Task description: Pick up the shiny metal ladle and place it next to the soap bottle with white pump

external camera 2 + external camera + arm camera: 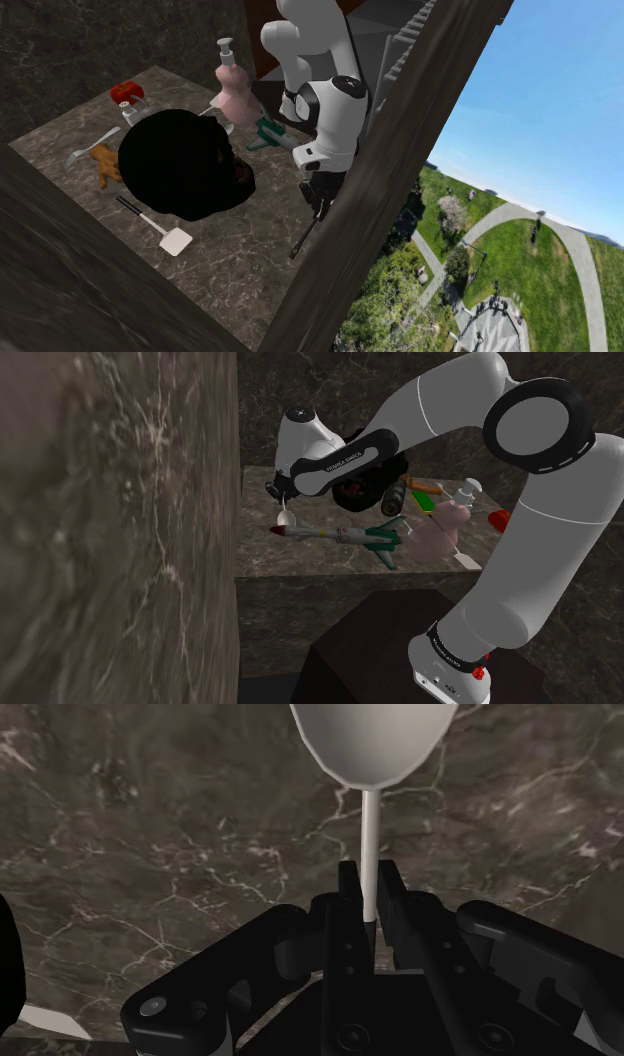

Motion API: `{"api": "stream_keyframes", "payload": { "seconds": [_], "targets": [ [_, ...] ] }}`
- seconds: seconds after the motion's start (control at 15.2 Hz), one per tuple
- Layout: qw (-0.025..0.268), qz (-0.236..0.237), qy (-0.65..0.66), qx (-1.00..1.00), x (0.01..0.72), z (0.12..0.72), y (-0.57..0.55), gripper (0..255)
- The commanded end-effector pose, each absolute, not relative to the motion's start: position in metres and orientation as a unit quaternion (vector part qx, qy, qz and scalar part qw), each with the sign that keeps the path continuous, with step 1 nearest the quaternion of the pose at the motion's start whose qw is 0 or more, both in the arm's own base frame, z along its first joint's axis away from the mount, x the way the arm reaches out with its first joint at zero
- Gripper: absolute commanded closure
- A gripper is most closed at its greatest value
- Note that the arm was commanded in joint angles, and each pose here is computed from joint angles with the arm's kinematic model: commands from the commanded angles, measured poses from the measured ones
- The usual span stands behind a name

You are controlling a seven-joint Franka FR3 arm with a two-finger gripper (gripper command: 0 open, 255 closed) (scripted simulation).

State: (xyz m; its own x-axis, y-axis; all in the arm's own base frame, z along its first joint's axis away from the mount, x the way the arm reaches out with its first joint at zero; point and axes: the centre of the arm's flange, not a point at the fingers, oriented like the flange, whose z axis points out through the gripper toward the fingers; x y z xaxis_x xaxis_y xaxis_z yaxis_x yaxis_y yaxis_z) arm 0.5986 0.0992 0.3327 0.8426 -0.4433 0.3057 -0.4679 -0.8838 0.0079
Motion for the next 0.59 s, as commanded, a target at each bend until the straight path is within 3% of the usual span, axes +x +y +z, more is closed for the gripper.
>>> {"api": "stream_keyframes", "payload": {
  "seconds": [0.0,0.53],
  "targets": [
    [0.041,0.149,-0.238,0.959,0.599,0.341,0.099,255],
    [0.041,0.149,-0.238,0.959,0.599,0.383,0.099,255]
  ]
}}
